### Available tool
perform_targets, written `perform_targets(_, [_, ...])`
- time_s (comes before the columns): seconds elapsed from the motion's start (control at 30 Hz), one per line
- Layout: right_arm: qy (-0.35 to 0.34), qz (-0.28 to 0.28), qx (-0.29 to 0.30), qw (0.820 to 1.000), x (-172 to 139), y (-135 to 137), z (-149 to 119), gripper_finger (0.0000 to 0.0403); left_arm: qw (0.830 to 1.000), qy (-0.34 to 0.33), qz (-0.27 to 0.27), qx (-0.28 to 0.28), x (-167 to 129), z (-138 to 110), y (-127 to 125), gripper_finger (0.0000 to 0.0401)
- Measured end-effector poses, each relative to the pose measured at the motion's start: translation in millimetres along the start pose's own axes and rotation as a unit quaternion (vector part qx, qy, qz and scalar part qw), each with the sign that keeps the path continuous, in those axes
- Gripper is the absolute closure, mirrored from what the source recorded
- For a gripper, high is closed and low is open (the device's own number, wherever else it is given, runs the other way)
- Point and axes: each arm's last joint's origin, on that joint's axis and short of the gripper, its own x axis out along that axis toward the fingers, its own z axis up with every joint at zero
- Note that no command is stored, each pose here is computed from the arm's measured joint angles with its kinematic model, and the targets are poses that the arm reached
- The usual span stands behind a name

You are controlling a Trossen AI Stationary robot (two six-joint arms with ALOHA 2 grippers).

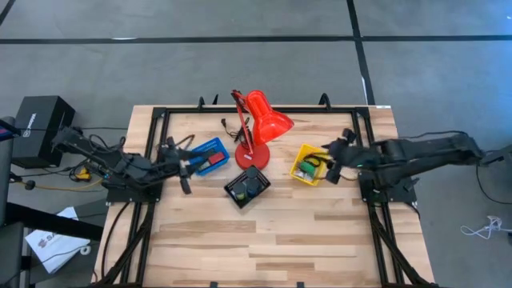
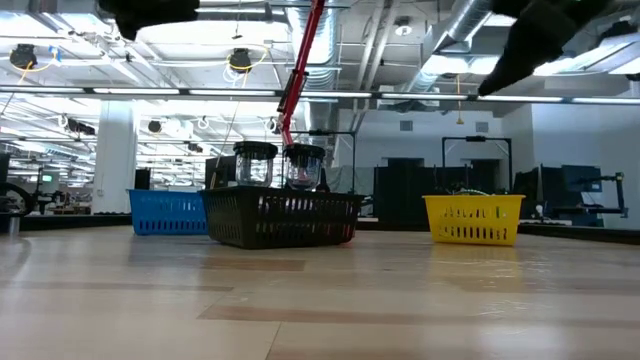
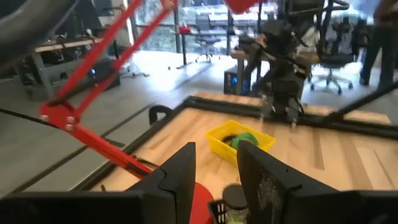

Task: Pick & Place Office items
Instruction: Return to home position

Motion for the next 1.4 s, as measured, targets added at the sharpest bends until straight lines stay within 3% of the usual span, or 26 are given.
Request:
perform_targets(0.17, [-0.159, 0.038, 0.064, 0.984, -4, -10, -27, 0.0222, 1.0, -0.015, 0.002, -0.005, -8, -18, 11, 0.0288])
perform_targets(0.43, [-0.296, 0.058, 0.096, 0.949, -5, -18, -61, 0.0226, 0.997, -0.07, -0.012, -0.006, -19, -50, 26, 0.0288])
perform_targets(0.73, [-0.36, 0.084, 0.085, 0.925, -2, -18, -97, 0.0226, 0.997, -0.08, -0.015, 0.0, -22, -79, 31, 0.0288])
perform_targets(1.0, [-0.383, 0.105, 0.07, 0.915, 11, -9, -112, 0.0226, 0.988, -0.154, -0.028, -0.001, -24, -89, 33, 0.0288])
perform_targets(1.1, [-0.353, 0.11, 0.065, 0.927, 23, -3, -122, 0.0226, 0.986, -0.163, -0.034, 0.008, -25, -88, 33, 0.0288])
perform_targets(1.4, [-0.348, 0.109, 0.071, 0.929, 31, 2, -124, 0.0226, 0.987, -0.157, -0.036, 0.003, -24, -89, 32, 0.0288])
